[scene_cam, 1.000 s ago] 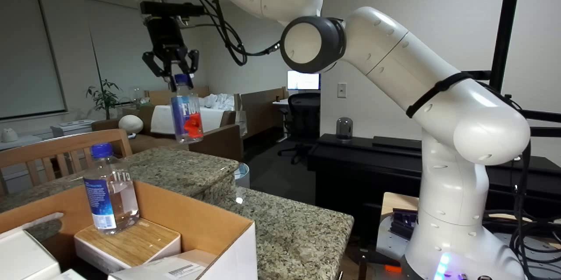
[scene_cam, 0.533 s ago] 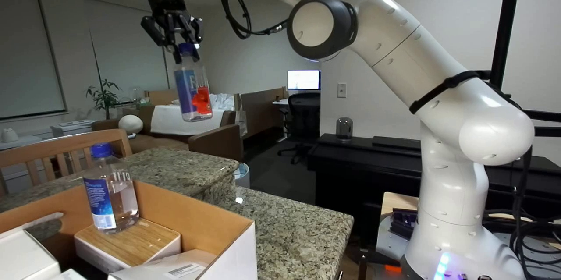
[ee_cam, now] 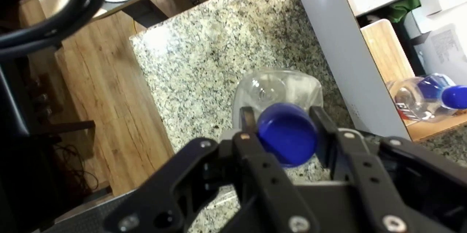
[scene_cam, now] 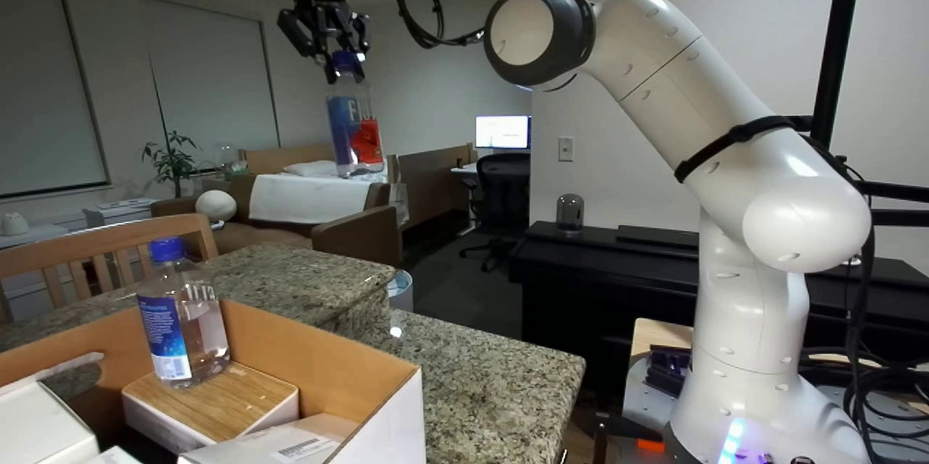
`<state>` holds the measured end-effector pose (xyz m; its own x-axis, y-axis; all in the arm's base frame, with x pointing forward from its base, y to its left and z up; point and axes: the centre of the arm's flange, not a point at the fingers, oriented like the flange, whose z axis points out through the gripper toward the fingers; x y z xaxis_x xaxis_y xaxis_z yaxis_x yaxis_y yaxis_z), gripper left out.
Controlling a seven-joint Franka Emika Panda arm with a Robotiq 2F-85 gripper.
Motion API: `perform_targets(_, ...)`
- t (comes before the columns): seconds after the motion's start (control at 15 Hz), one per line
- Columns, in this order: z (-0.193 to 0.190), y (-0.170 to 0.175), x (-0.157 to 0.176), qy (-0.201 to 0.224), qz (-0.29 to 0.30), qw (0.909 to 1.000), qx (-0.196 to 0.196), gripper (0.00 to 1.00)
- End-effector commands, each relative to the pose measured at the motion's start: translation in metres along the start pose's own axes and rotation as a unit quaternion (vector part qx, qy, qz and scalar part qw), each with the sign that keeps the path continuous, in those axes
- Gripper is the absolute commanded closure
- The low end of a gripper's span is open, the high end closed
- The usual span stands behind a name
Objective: Put the two bottles in the box
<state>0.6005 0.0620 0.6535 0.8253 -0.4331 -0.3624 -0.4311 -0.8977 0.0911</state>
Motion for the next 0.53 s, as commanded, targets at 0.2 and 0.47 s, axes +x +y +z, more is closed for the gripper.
perform_targets(0.2, 0.097, 0.074, 0.028, -0.146, 0.03, 0.9888, -0.002, 0.83)
perform_targets(0.47, 0.043, 0.057, 0.062, -0.121, 0.025, 0.9923, -0.002, 0.6)
